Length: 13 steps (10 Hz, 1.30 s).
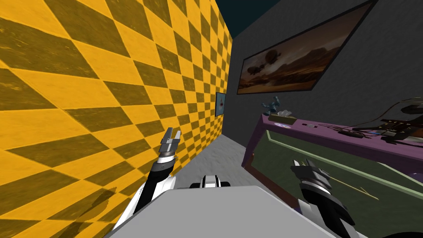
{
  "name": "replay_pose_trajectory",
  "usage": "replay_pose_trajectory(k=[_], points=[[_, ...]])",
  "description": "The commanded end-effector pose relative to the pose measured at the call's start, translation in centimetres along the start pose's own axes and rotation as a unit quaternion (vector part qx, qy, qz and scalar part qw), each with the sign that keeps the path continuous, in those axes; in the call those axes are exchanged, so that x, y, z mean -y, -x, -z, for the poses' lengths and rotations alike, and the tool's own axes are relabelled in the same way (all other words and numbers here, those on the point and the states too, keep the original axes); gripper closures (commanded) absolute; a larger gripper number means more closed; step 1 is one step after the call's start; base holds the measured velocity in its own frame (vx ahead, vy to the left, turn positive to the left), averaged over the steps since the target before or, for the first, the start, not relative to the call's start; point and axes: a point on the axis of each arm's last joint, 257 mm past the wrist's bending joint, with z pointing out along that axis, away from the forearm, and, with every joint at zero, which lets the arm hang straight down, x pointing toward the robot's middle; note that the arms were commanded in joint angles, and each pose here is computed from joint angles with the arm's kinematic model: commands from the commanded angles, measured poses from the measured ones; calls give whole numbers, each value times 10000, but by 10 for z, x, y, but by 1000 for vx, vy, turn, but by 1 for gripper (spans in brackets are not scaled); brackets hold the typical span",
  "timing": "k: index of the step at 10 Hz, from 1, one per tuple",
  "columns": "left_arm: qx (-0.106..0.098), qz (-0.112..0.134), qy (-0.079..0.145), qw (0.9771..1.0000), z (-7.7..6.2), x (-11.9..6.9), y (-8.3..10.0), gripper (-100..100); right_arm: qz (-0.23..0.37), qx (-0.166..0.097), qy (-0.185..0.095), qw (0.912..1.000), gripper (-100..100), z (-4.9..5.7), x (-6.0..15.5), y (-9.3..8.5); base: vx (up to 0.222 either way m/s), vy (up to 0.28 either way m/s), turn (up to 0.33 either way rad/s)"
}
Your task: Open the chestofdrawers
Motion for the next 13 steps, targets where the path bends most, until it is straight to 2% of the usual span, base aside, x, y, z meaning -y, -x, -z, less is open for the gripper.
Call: replay_pose_trajectory(k=[1, 7, 8, 9, 13], points=[[0, 0, 0, 10000, 0, 0, 0, 0, -8, -51, 0, 10000, -100, -10, 14, -3, -20, 28, 23], [0, 0, 0, 10000, 0, 0, 0, 0, -22, -127, -5, 9999, -100, -28, 43, -6, -14, 19, 28], [0, 0, 0, 10000, 0, 0, 0, 0, -15, -111, -9, 9999, -100, -27, 40, -5, -6, 10, 5], [0, -1, 0, 10000, 0, 0, 0, 0, -21, -121, -5, 9999, 0, -27, 41, -6, 0, 0, 0], [0, -1, 1, 10000, 0, 0, 0, 0, -20, -120, -5, 9999, 0, -27, 41, -6, 0, 0, 0]])
